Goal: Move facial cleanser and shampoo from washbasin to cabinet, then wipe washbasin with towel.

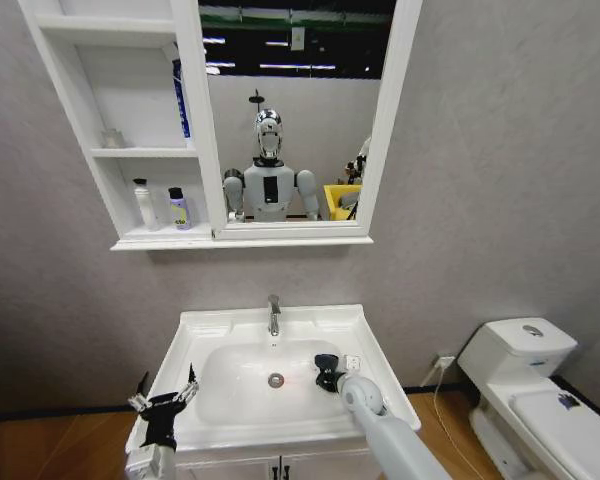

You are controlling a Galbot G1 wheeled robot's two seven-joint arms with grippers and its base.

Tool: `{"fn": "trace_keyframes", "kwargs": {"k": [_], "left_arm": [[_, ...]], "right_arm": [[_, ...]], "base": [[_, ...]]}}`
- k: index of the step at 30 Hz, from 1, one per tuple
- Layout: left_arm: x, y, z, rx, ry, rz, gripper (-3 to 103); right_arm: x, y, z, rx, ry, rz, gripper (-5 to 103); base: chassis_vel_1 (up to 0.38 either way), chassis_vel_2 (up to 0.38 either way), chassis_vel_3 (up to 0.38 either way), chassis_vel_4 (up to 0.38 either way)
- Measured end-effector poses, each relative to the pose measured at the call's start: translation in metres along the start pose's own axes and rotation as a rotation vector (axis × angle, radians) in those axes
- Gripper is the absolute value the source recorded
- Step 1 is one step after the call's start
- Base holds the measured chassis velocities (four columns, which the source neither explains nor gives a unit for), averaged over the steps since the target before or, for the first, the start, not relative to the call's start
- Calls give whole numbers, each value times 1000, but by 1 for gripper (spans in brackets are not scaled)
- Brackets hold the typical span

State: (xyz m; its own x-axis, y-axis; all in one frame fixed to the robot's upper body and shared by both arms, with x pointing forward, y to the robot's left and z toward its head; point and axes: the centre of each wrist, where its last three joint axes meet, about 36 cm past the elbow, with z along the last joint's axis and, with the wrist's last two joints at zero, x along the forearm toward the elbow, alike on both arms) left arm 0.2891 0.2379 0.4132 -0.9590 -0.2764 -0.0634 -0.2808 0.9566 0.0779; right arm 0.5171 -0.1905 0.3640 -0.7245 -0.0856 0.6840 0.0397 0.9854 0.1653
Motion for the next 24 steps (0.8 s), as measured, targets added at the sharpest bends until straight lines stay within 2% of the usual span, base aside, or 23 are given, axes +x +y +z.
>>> {"fn": "trace_keyframes", "kwargs": {"k": [16,24], "left_arm": [[3,1,1,-11,4,4,100],[4,4,1,-17,5,-1,100]], "right_arm": [[-42,39,16,-10,-18,-91,8],[-55,83,17,-36,-5,-165,8]], "base": [[0,0,0,0],[0,0,0,0]]}}
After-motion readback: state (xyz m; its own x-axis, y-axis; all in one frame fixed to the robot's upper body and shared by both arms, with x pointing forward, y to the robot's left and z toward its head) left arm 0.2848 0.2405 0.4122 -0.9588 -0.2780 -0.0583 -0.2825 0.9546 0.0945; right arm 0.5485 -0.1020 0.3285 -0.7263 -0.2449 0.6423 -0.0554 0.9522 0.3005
